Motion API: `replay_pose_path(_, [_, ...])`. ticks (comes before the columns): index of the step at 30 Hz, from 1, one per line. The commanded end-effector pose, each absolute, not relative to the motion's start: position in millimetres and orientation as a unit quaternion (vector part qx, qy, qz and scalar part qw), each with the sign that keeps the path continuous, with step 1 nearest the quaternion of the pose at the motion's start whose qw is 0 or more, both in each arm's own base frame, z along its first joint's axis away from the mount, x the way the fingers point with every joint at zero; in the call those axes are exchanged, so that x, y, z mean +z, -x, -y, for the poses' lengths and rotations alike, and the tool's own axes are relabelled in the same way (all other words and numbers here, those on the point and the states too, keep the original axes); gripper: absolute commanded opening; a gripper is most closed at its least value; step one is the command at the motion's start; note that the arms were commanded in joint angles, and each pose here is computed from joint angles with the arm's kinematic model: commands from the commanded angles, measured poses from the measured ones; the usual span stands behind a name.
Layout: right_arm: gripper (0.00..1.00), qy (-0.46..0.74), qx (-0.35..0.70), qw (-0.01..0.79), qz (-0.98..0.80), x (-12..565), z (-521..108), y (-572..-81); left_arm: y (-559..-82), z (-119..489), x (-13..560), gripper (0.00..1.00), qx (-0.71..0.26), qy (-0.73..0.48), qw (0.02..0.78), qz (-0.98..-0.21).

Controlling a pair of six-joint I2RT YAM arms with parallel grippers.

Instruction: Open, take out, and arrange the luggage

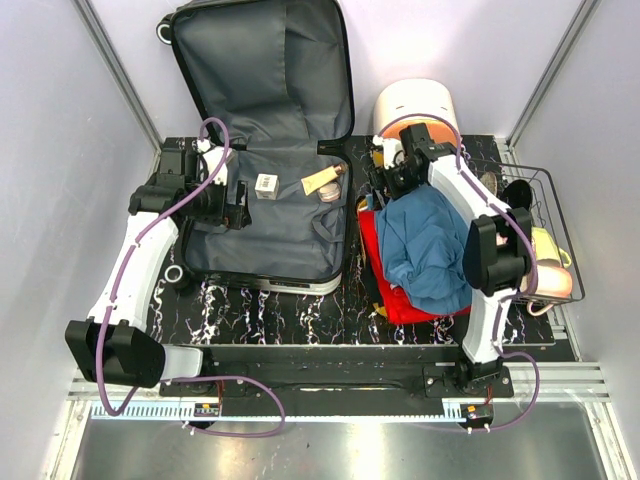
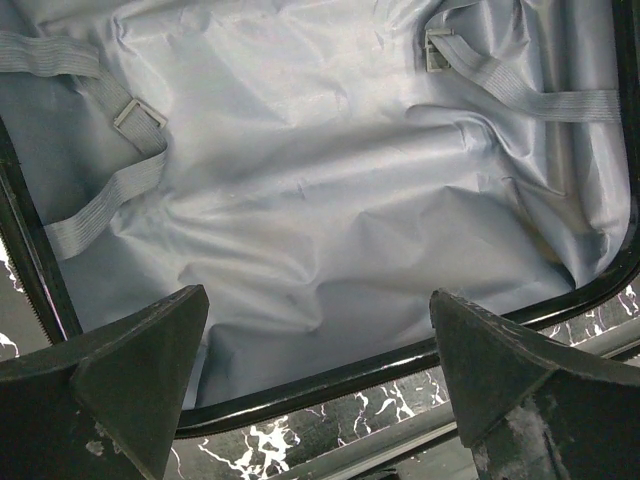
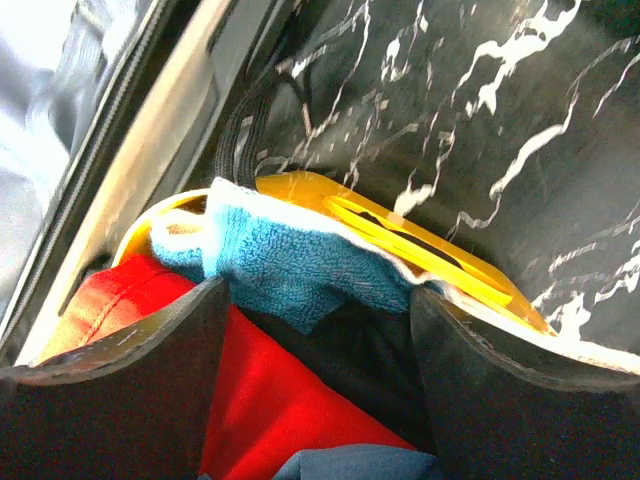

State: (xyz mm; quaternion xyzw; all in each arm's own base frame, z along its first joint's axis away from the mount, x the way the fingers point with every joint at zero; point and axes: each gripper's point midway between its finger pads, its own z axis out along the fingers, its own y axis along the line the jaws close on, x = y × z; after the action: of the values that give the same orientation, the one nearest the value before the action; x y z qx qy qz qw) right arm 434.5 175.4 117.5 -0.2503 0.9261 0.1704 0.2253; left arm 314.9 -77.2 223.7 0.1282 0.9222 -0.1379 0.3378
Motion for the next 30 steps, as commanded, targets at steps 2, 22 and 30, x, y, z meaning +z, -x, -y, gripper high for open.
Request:
replay_pose_path(2, [0.75,0.267,0.176,0.182,-0.93,130.1,-161.5,-365.8,-321.5,82.0,231.7,0.99,-0.153,-0.121,0.361,-0.912])
replay_pose_path(22, [0.87,0.222,0.213,0.367,-0.878,252.6,-138.2,-369.4,-342.5,78.1,266.9,0.99,-0.137,-0.117,0.446,-0.877])
replay_pose_path(30, [0.9,0.233,0.212,0.476,-0.821,307.0,-145.3,-406.3,-359.7,89.3,307.8,0.99,-0.144,-0.176,0.538,-0.812])
